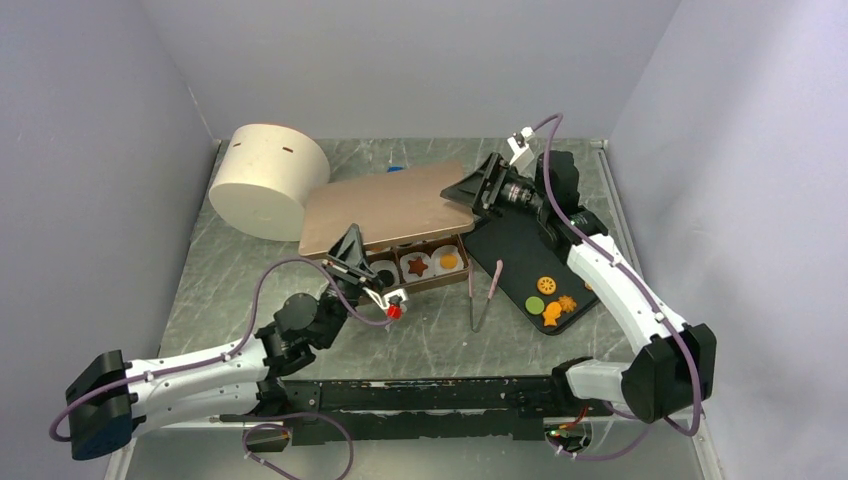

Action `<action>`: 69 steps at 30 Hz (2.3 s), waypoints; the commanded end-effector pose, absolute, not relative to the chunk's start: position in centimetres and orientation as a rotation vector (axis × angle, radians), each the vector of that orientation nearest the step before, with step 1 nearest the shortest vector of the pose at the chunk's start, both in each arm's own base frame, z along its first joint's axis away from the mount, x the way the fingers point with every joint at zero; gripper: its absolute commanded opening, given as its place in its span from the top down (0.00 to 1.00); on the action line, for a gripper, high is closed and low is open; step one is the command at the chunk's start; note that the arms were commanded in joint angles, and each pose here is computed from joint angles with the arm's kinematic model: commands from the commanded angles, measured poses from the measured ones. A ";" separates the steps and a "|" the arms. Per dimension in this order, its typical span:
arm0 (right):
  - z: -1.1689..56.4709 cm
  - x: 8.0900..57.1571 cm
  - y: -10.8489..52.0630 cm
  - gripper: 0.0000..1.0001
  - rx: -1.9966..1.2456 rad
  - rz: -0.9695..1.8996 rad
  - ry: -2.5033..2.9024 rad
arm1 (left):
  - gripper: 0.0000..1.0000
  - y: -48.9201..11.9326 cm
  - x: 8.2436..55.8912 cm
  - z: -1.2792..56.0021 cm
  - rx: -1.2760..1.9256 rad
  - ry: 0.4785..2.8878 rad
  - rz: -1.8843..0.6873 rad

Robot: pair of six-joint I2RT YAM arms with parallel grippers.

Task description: Pack the cookies

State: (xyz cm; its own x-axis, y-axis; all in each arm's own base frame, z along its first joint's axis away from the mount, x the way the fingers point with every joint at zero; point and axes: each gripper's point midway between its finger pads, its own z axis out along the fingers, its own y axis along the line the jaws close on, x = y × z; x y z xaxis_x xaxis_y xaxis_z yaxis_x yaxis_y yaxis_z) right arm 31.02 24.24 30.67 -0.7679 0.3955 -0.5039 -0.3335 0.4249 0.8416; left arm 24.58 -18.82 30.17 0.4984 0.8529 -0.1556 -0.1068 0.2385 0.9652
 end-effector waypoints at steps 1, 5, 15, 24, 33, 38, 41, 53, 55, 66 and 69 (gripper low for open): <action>31.5 30.6 24.9 0.33 0.022 1.451 1.981 | 0.95 -18.2 23.8 32.7 1.036 0.780 0.772; 31.5 30.5 25.4 0.45 0.017 1.511 1.966 | 0.95 -18.5 23.5 31.6 1.073 0.792 0.758; 31.0 30.8 25.8 0.74 0.021 1.553 1.960 | 0.78 -18.6 22.9 29.1 1.121 0.848 0.748; 32.3 31.8 25.9 1.00 0.028 1.573 1.910 | 0.36 -18.4 22.7 27.5 1.126 0.941 0.710; 32.3 33.4 24.7 1.00 0.070 1.533 1.888 | 0.18 -18.0 22.7 26.5 1.098 1.142 0.585; 32.6 34.4 23.7 1.00 0.095 1.517 1.861 | 0.10 -18.9 22.3 26.4 1.050 1.251 0.413; 32.4 34.7 23.9 1.00 0.094 1.525 1.857 | 0.09 -19.3 21.8 26.2 1.022 1.312 0.303; 33.6 36.6 23.0 1.00 0.137 1.548 1.796 | 0.08 -20.1 20.0 24.2 0.952 1.477 0.031; 34.1 36.3 23.2 1.00 0.131 1.575 1.783 | 0.07 -20.0 20.1 25.4 0.865 1.477 -0.010; 34.2 35.1 25.0 1.00 0.130 1.654 1.763 | 0.03 -16.8 22.7 28.5 0.235 1.599 -0.206; 33.4 34.9 26.1 1.00 0.131 1.697 1.775 | 0.03 -16.6 24.0 27.2 0.118 1.673 -0.249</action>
